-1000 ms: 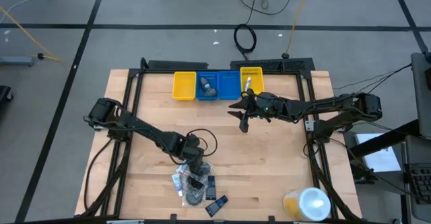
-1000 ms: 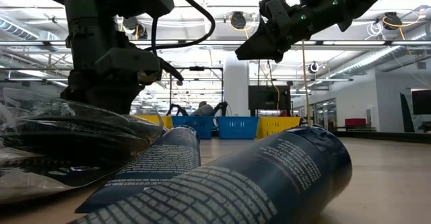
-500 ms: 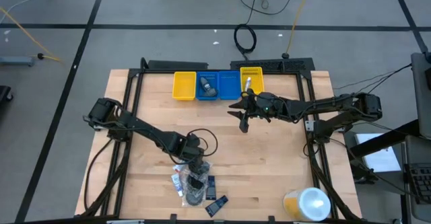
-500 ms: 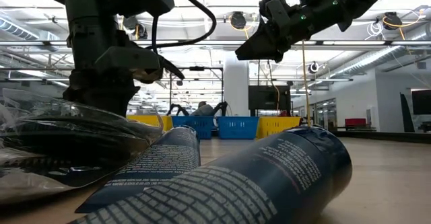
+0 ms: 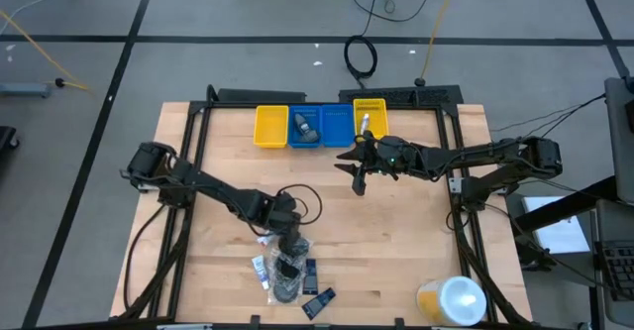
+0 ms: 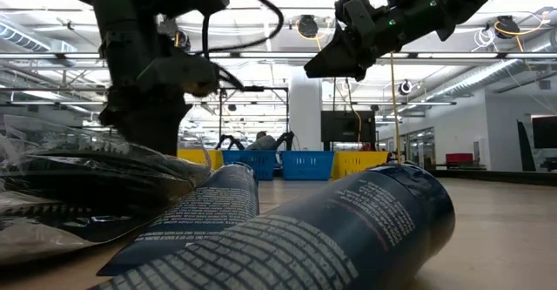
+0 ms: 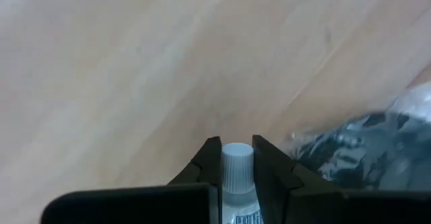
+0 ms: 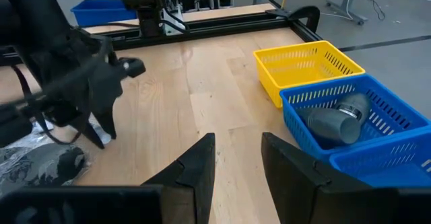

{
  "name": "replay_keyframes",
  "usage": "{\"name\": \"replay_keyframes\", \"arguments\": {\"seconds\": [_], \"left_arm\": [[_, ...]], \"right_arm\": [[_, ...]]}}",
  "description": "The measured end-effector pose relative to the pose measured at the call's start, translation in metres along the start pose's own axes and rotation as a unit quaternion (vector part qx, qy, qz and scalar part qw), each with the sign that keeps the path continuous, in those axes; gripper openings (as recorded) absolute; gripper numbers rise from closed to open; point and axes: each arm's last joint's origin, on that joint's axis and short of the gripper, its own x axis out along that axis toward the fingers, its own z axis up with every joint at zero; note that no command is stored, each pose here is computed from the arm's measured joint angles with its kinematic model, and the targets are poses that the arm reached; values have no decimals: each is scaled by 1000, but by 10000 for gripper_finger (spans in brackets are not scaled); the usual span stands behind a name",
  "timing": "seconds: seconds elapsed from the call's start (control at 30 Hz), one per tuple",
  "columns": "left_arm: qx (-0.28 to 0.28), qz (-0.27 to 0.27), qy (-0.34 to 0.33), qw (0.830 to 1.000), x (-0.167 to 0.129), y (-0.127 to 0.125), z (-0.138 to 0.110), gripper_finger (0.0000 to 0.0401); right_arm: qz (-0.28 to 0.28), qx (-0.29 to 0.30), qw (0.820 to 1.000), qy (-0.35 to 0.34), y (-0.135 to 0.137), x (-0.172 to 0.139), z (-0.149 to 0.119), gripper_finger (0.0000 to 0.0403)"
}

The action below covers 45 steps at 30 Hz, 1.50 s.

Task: Pick & Place Travel size toiletries
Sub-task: Put the white toothpaste into the right yellow bin

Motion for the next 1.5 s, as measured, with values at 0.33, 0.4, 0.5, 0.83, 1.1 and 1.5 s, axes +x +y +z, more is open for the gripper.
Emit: {"name": "replay_keyframes", "arguments": {"seconds": [0.33,0.4,0.5,0.83,1.1,1.5], "left_arm": [[30,-3,-231,972,-69,10,28,40],[48,-7,-288,956,-83,9,34,40],[73,-13,-358,931,-100,5,42,40],[121,2,-530,839,-138,-8,65,40],[107,18,-570,814,-146,-2,80,40],[93,33,-612,785,-129,0,107,40]], "right_arm": [[0,0,1000,0,0,0,0,116],[0,0,1000,0,0,0,0,116],[1,0,1000,-2,0,0,0,116],[2,14,1000,-5,0,0,1,116],[5,27,999,-26,1,0,5,116],[37,4,997,-69,20,-2,12,116]]}}
